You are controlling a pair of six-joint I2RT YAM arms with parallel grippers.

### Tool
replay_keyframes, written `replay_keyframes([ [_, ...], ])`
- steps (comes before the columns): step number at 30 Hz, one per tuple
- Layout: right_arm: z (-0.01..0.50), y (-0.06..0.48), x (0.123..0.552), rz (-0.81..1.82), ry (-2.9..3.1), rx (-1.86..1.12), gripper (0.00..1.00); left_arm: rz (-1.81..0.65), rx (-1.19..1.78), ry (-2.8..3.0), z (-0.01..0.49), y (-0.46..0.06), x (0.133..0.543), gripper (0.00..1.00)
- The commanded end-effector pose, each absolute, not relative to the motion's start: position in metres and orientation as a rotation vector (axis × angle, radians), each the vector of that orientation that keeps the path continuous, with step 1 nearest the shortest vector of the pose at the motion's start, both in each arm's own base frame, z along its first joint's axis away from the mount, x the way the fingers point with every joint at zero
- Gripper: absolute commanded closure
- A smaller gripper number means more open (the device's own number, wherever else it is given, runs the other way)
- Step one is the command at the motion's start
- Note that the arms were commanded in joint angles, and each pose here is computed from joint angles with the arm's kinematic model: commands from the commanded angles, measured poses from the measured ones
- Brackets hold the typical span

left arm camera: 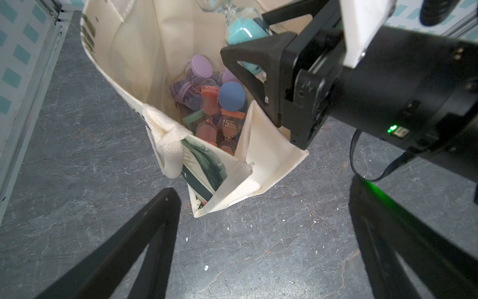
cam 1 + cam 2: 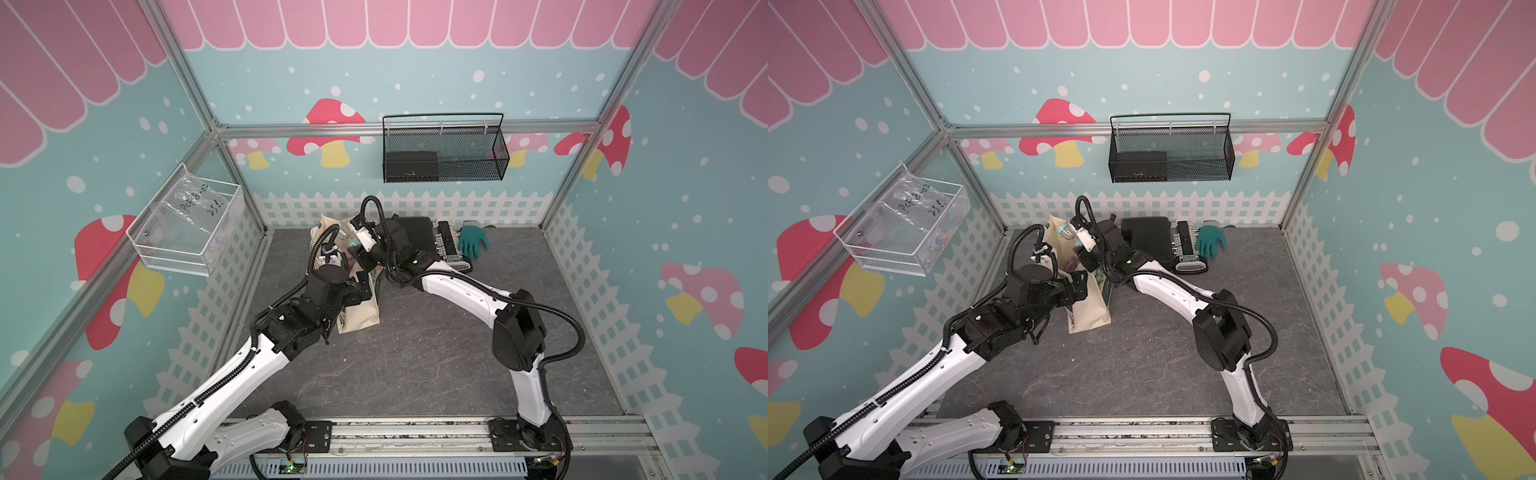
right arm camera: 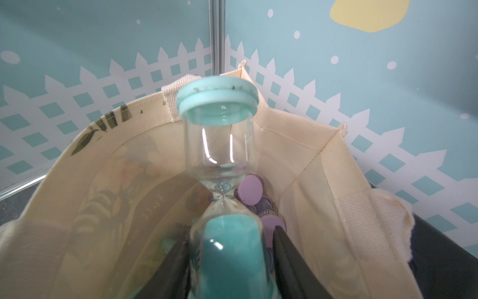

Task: Put the hourglass into the canvas bag
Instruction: Place the hourglass in the canvas bag.

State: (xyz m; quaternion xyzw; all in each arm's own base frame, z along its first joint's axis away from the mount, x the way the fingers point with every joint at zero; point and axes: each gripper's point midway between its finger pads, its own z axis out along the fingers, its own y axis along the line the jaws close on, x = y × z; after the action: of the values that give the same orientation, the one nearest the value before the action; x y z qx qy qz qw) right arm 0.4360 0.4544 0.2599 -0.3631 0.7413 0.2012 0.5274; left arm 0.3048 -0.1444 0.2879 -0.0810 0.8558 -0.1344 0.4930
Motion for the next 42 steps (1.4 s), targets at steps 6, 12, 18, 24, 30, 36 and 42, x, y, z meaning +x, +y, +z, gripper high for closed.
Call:
replay_keyframes([
  [6, 0.199, 0.452, 0.429, 0.390, 1.872, -0.991, 0.49, -0.321, -0.230, 2.066, 0.297, -0.138, 0.306, 0.01],
  [12, 0.215, 0.450, 0.429, 0.387, 1.848, -0.977, 0.44, -0.318, -0.234, 2.063, 0.300, -0.136, 0.308, 0.01],
  [18, 0.249, 0.450, 0.421, 0.446, 1.797, -0.949, 0.40, -0.331, -0.228, 2.047, 0.310, -0.136, 0.309, 0.01],
  [24, 0.306, 0.437, 0.409, 0.496, 1.722, -0.878, 0.37, -0.322, -0.240, 1.997, 0.336, -0.125, 0.309, 0.01],
  [30, 0.361, 0.403, 0.397, 0.479, 1.675, -0.763, 0.27, -0.306, -0.282, 1.958, 0.355, -0.106, 0.308, 0.01],
  [36, 0.371, 0.320, 0.402, 0.337, 1.738, -0.520, 0.09, -0.158, -0.471, 1.987, 0.322, -0.050, 0.323, 0.01],
  [42, 0.317, 0.180, 0.414, 0.140, 1.865, -0.135, 0.03, -0.099, -0.880, 1.927, 0.244, 0.031, 0.318, 0.01],
])
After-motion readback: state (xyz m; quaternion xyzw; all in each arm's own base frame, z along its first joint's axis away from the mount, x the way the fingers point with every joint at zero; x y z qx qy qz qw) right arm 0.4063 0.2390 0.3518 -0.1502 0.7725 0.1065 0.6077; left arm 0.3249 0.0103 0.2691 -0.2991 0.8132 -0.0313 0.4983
